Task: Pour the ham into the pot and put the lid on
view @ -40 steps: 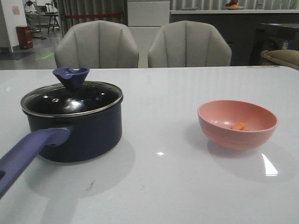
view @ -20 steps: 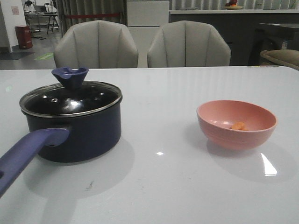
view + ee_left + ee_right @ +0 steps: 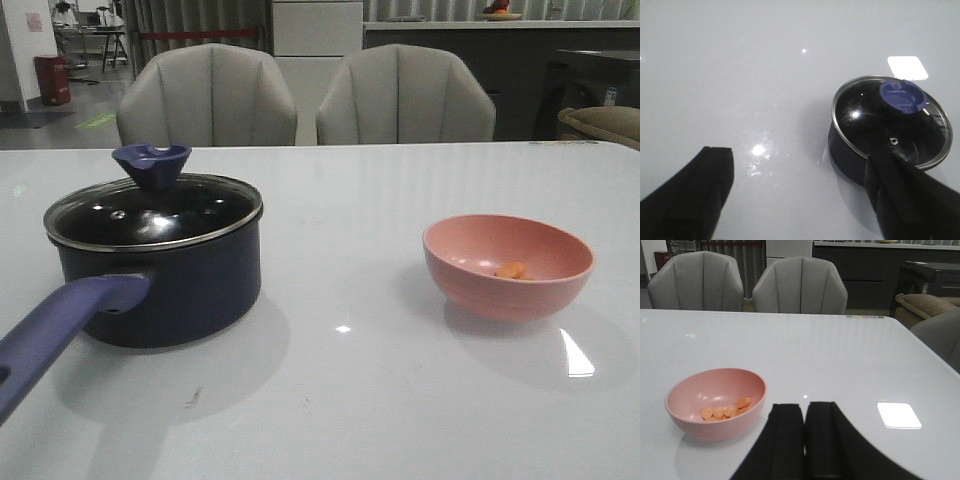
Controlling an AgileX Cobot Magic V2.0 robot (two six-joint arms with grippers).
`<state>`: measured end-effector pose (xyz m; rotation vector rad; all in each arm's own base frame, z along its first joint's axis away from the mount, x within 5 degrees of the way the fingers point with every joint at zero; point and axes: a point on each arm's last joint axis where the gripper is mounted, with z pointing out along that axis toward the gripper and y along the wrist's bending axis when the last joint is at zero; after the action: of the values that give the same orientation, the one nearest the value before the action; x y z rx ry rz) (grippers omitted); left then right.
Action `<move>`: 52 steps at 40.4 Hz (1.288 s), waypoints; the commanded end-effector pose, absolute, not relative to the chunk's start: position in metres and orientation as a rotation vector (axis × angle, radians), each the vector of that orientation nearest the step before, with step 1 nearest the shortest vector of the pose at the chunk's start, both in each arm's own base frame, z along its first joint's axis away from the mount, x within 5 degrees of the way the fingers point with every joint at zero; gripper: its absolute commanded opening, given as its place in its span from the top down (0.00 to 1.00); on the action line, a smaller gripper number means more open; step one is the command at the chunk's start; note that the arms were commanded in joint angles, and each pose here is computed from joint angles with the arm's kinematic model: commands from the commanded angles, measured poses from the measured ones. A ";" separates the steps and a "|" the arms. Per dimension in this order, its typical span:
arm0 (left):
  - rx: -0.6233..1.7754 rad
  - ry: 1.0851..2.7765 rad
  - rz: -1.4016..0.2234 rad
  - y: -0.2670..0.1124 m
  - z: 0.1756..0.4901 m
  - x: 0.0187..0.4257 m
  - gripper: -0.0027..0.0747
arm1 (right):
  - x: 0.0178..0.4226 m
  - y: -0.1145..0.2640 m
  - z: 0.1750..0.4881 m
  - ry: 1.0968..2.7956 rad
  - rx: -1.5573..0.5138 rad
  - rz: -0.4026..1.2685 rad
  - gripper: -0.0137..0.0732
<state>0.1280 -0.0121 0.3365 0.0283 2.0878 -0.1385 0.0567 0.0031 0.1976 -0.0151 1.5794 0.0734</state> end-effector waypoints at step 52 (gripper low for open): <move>0.212 2.571 -0.151 -0.166 0.335 0.345 0.21 | 0.055 0.003 0.208 1.476 -0.017 0.072 0.67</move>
<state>0.3424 -0.1626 0.3111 0.2529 2.6442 -0.1182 0.0567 0.0031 0.1976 -0.0151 1.5794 0.0734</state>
